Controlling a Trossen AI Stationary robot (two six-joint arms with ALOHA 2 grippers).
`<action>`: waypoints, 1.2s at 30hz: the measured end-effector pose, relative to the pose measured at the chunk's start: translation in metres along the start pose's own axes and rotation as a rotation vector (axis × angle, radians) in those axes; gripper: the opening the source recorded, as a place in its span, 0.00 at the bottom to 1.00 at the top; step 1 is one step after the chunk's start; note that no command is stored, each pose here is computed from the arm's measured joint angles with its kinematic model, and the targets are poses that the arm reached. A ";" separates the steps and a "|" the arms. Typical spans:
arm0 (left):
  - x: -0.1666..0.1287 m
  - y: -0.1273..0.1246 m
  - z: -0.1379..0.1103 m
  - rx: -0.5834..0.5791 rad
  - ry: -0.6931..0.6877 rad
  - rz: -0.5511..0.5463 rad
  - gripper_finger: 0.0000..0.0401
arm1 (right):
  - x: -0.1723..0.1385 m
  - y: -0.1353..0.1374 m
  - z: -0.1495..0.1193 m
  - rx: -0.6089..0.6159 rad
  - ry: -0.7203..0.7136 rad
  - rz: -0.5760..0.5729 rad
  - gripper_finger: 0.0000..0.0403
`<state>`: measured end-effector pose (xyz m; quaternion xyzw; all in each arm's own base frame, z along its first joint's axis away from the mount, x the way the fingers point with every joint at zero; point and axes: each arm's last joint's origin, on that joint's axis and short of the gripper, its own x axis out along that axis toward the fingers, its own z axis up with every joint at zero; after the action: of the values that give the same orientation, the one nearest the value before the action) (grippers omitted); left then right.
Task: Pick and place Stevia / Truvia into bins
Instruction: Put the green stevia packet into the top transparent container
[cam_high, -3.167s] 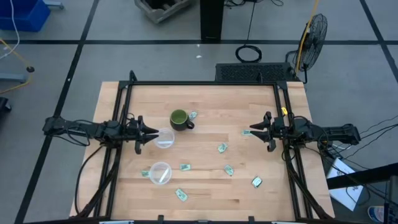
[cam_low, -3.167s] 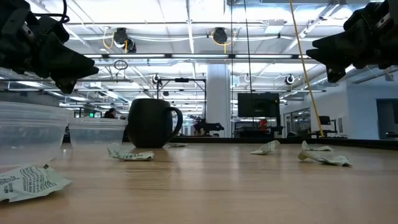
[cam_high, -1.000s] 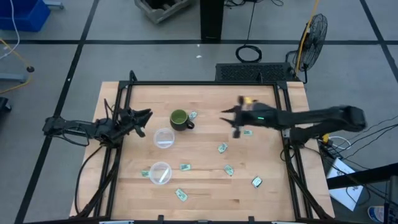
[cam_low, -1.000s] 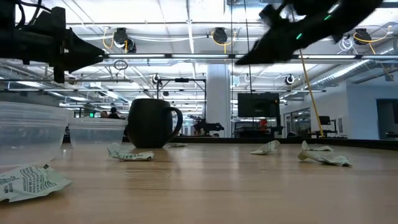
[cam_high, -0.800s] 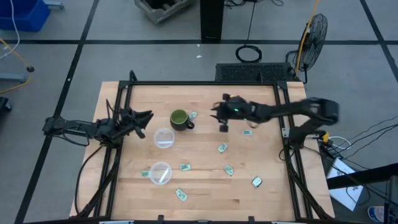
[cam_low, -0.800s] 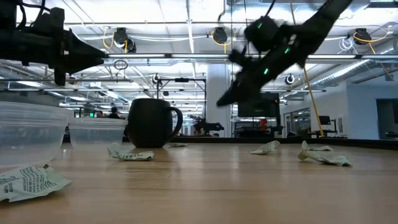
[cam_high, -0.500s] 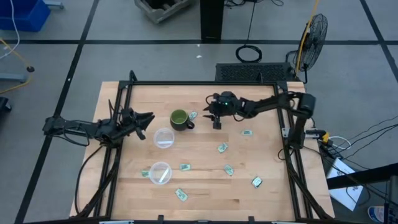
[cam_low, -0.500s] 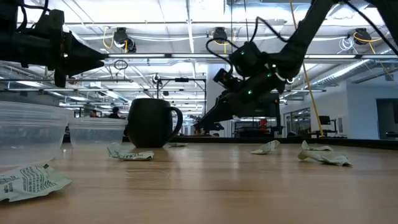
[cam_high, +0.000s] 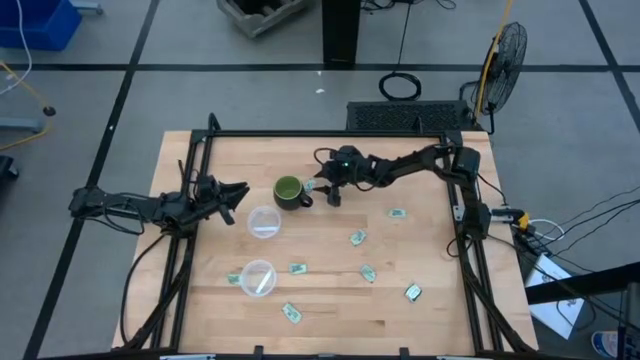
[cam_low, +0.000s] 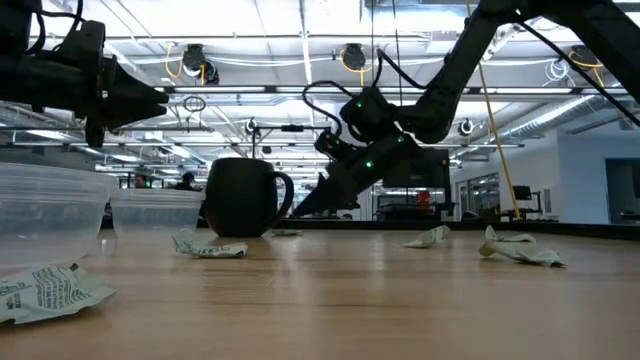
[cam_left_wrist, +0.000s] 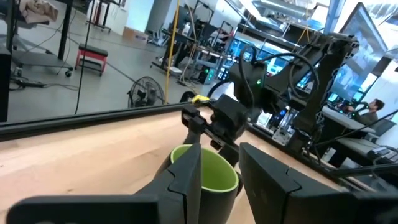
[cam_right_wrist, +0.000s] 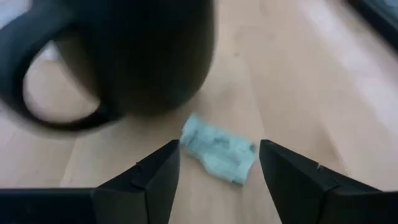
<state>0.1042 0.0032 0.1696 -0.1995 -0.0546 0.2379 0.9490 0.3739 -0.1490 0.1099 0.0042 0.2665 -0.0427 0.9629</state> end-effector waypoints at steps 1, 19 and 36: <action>0.000 0.000 0.000 0.002 0.002 0.001 0.28 | 0.000 0.001 -0.001 0.032 0.012 -0.008 0.53; 0.000 0.001 0.000 0.015 0.001 0.011 0.28 | 0.015 0.035 0.018 -0.053 0.130 -0.115 0.52; 0.000 0.000 0.001 0.044 -0.015 0.005 0.28 | 0.027 0.031 0.019 -0.011 0.187 -0.119 0.38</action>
<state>0.1040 0.0034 0.1710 -0.1770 -0.0561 0.2432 0.9520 0.4099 -0.1206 0.1120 -0.0130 0.3554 -0.0980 0.9295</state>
